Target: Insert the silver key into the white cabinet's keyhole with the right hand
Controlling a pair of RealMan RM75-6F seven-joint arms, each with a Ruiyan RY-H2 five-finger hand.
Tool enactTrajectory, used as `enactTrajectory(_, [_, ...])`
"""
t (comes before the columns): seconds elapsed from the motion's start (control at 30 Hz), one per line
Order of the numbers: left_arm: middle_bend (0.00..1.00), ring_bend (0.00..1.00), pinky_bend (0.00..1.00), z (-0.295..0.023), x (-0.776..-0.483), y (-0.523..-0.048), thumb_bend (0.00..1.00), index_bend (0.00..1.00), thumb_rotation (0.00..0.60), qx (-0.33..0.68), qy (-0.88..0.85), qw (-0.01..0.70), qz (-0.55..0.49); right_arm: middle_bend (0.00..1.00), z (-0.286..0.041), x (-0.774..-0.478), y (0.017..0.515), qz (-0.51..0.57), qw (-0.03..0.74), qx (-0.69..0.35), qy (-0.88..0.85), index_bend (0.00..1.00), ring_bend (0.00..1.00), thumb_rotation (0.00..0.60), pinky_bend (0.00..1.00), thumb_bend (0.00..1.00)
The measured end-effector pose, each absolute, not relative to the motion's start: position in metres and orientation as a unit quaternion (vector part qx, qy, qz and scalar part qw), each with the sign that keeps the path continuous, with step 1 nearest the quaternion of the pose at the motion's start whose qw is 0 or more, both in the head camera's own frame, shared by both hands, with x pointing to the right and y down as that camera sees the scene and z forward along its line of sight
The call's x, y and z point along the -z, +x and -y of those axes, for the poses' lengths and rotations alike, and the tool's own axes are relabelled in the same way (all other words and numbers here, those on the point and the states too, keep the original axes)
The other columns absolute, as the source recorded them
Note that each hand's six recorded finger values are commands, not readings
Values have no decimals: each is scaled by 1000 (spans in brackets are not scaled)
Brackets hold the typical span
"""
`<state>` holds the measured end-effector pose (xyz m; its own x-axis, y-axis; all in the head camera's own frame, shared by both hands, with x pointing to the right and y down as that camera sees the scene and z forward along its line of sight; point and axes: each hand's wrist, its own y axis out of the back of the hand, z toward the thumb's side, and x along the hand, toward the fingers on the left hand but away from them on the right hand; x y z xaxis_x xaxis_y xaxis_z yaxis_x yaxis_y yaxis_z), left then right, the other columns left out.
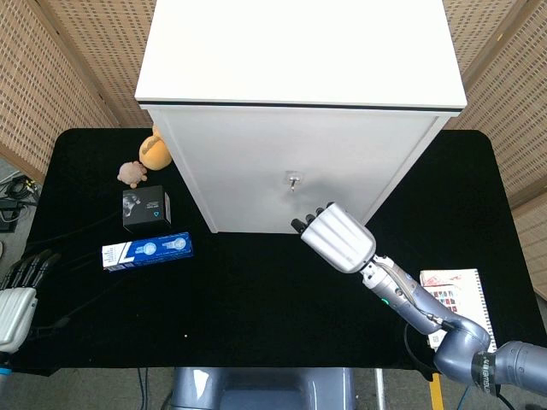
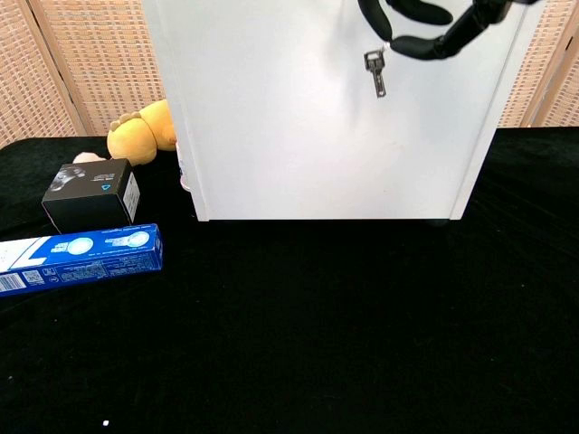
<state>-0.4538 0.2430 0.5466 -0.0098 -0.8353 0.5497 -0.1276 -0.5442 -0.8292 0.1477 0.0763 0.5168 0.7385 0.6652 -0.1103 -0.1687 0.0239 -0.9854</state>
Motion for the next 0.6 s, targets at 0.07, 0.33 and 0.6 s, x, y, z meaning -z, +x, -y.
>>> enactTrajectory(0.07, [0, 0, 0, -243, -546, -454, 0, 0, 600, 603, -639, 294, -377, 894, -73, -514, 146, 200, 693, -301, -623, 668, 893, 600, 1000, 589])
enactTrajectory(0.33, [0, 0, 0, -243, -547, -454, 0, 0, 600, 603, -639, 293, -377, 896, -67, -502, 137, 194, 737, -270, -589, 700, 894, 600, 1000, 588])
enactTrajectory(0.6, [0, 0, 0, -243, -547, -455, 0, 0, 600, 603, -639, 294, -376, 896, -57, -492, 128, 202, 758, -244, -571, 709, 893, 600, 1000, 588])
